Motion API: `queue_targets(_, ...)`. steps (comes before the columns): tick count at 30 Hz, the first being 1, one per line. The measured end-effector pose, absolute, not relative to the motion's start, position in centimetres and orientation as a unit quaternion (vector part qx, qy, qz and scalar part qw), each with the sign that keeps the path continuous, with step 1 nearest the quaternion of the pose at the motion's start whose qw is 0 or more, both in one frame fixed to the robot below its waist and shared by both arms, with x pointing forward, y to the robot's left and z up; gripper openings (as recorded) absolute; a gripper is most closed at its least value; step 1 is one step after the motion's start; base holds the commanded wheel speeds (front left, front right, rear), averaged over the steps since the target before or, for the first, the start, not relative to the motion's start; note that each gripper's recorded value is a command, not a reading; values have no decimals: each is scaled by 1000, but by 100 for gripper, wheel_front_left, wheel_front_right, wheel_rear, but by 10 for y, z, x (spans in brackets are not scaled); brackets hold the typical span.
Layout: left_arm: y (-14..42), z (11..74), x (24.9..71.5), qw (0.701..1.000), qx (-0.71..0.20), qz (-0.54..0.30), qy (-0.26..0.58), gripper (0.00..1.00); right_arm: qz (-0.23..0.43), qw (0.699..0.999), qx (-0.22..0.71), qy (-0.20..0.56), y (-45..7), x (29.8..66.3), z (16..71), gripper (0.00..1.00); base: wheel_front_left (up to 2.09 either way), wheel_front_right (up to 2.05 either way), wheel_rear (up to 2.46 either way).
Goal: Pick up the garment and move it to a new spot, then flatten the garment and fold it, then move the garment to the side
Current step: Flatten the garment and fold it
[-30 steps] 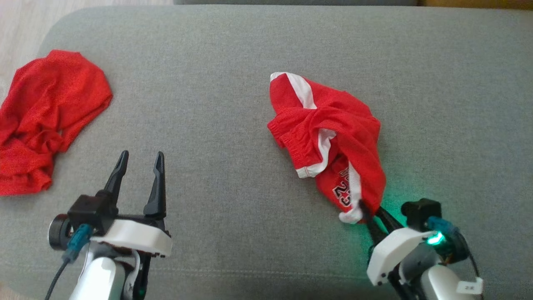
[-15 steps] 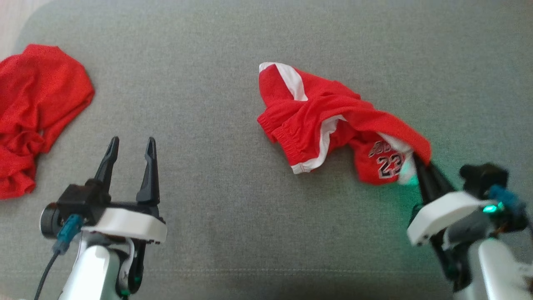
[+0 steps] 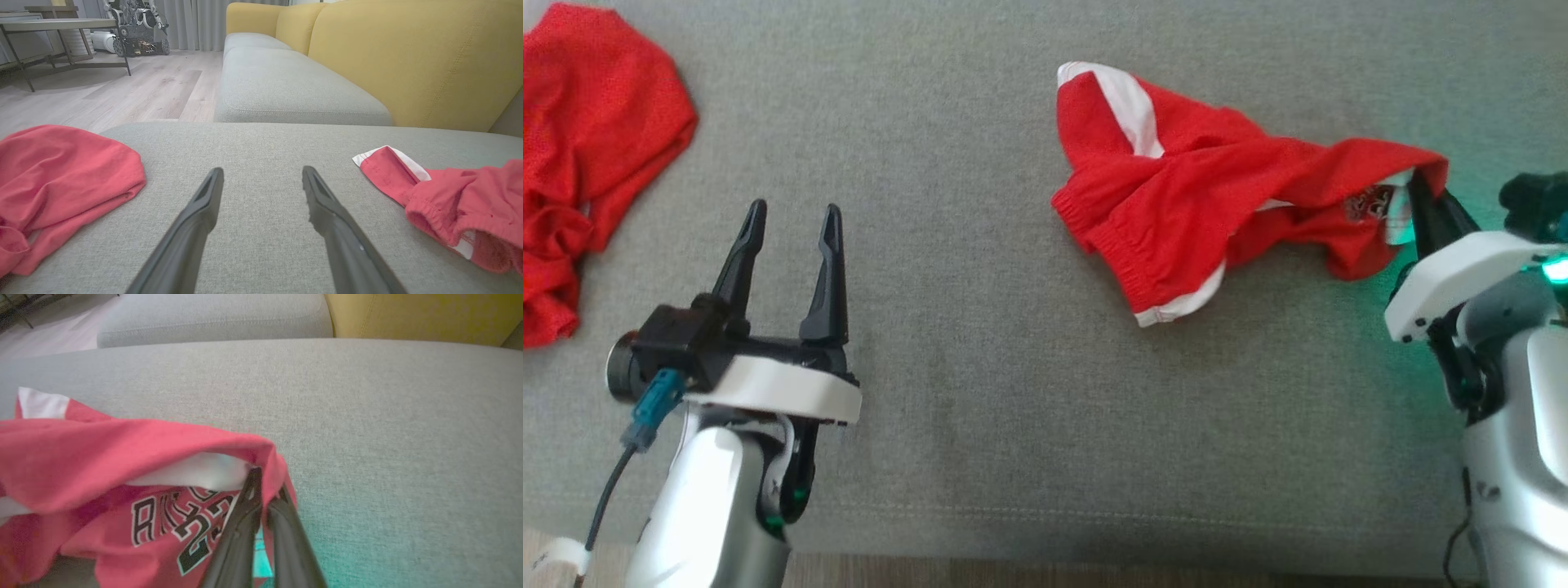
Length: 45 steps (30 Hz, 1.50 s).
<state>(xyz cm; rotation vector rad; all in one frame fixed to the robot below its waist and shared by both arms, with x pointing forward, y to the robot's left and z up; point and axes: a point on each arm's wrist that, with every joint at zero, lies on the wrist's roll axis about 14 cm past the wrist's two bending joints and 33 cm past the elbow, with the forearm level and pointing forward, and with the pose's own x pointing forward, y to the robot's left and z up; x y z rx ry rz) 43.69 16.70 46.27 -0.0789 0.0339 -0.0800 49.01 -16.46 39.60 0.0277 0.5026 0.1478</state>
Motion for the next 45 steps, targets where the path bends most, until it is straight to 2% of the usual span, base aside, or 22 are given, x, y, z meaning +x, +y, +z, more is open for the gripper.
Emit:
queue_targets(6, 163, 462, 439, 998, -38, -48, 16, 100, 66, 971, 16, 228, -169, 495, 396, 100, 0, 0, 0)
queue_targets(11, 157, 469, 439, 998, -40, -57, 7, 100, 69, 985, 18, 156, -165, 492, 430, 100, 0, 0, 0)
queue_targets(23, 154, 479, 418, 998, -38, -57, 1, 100, 72, 997, -1, 31, -156, 442, 497, 100, 0, 0, 0)
queue_targets(33, 149, 480, 394, 997, -36, -63, 7, 100, 68, 997, 10, 36, -156, 397, 498, 100, 0, 0, 0)
queue_targets(45, 143, 483, 387, 997, -34, -71, 8, 100, 67, 997, 22, 29, -156, 392, 504, 100, 0, 0, 0)
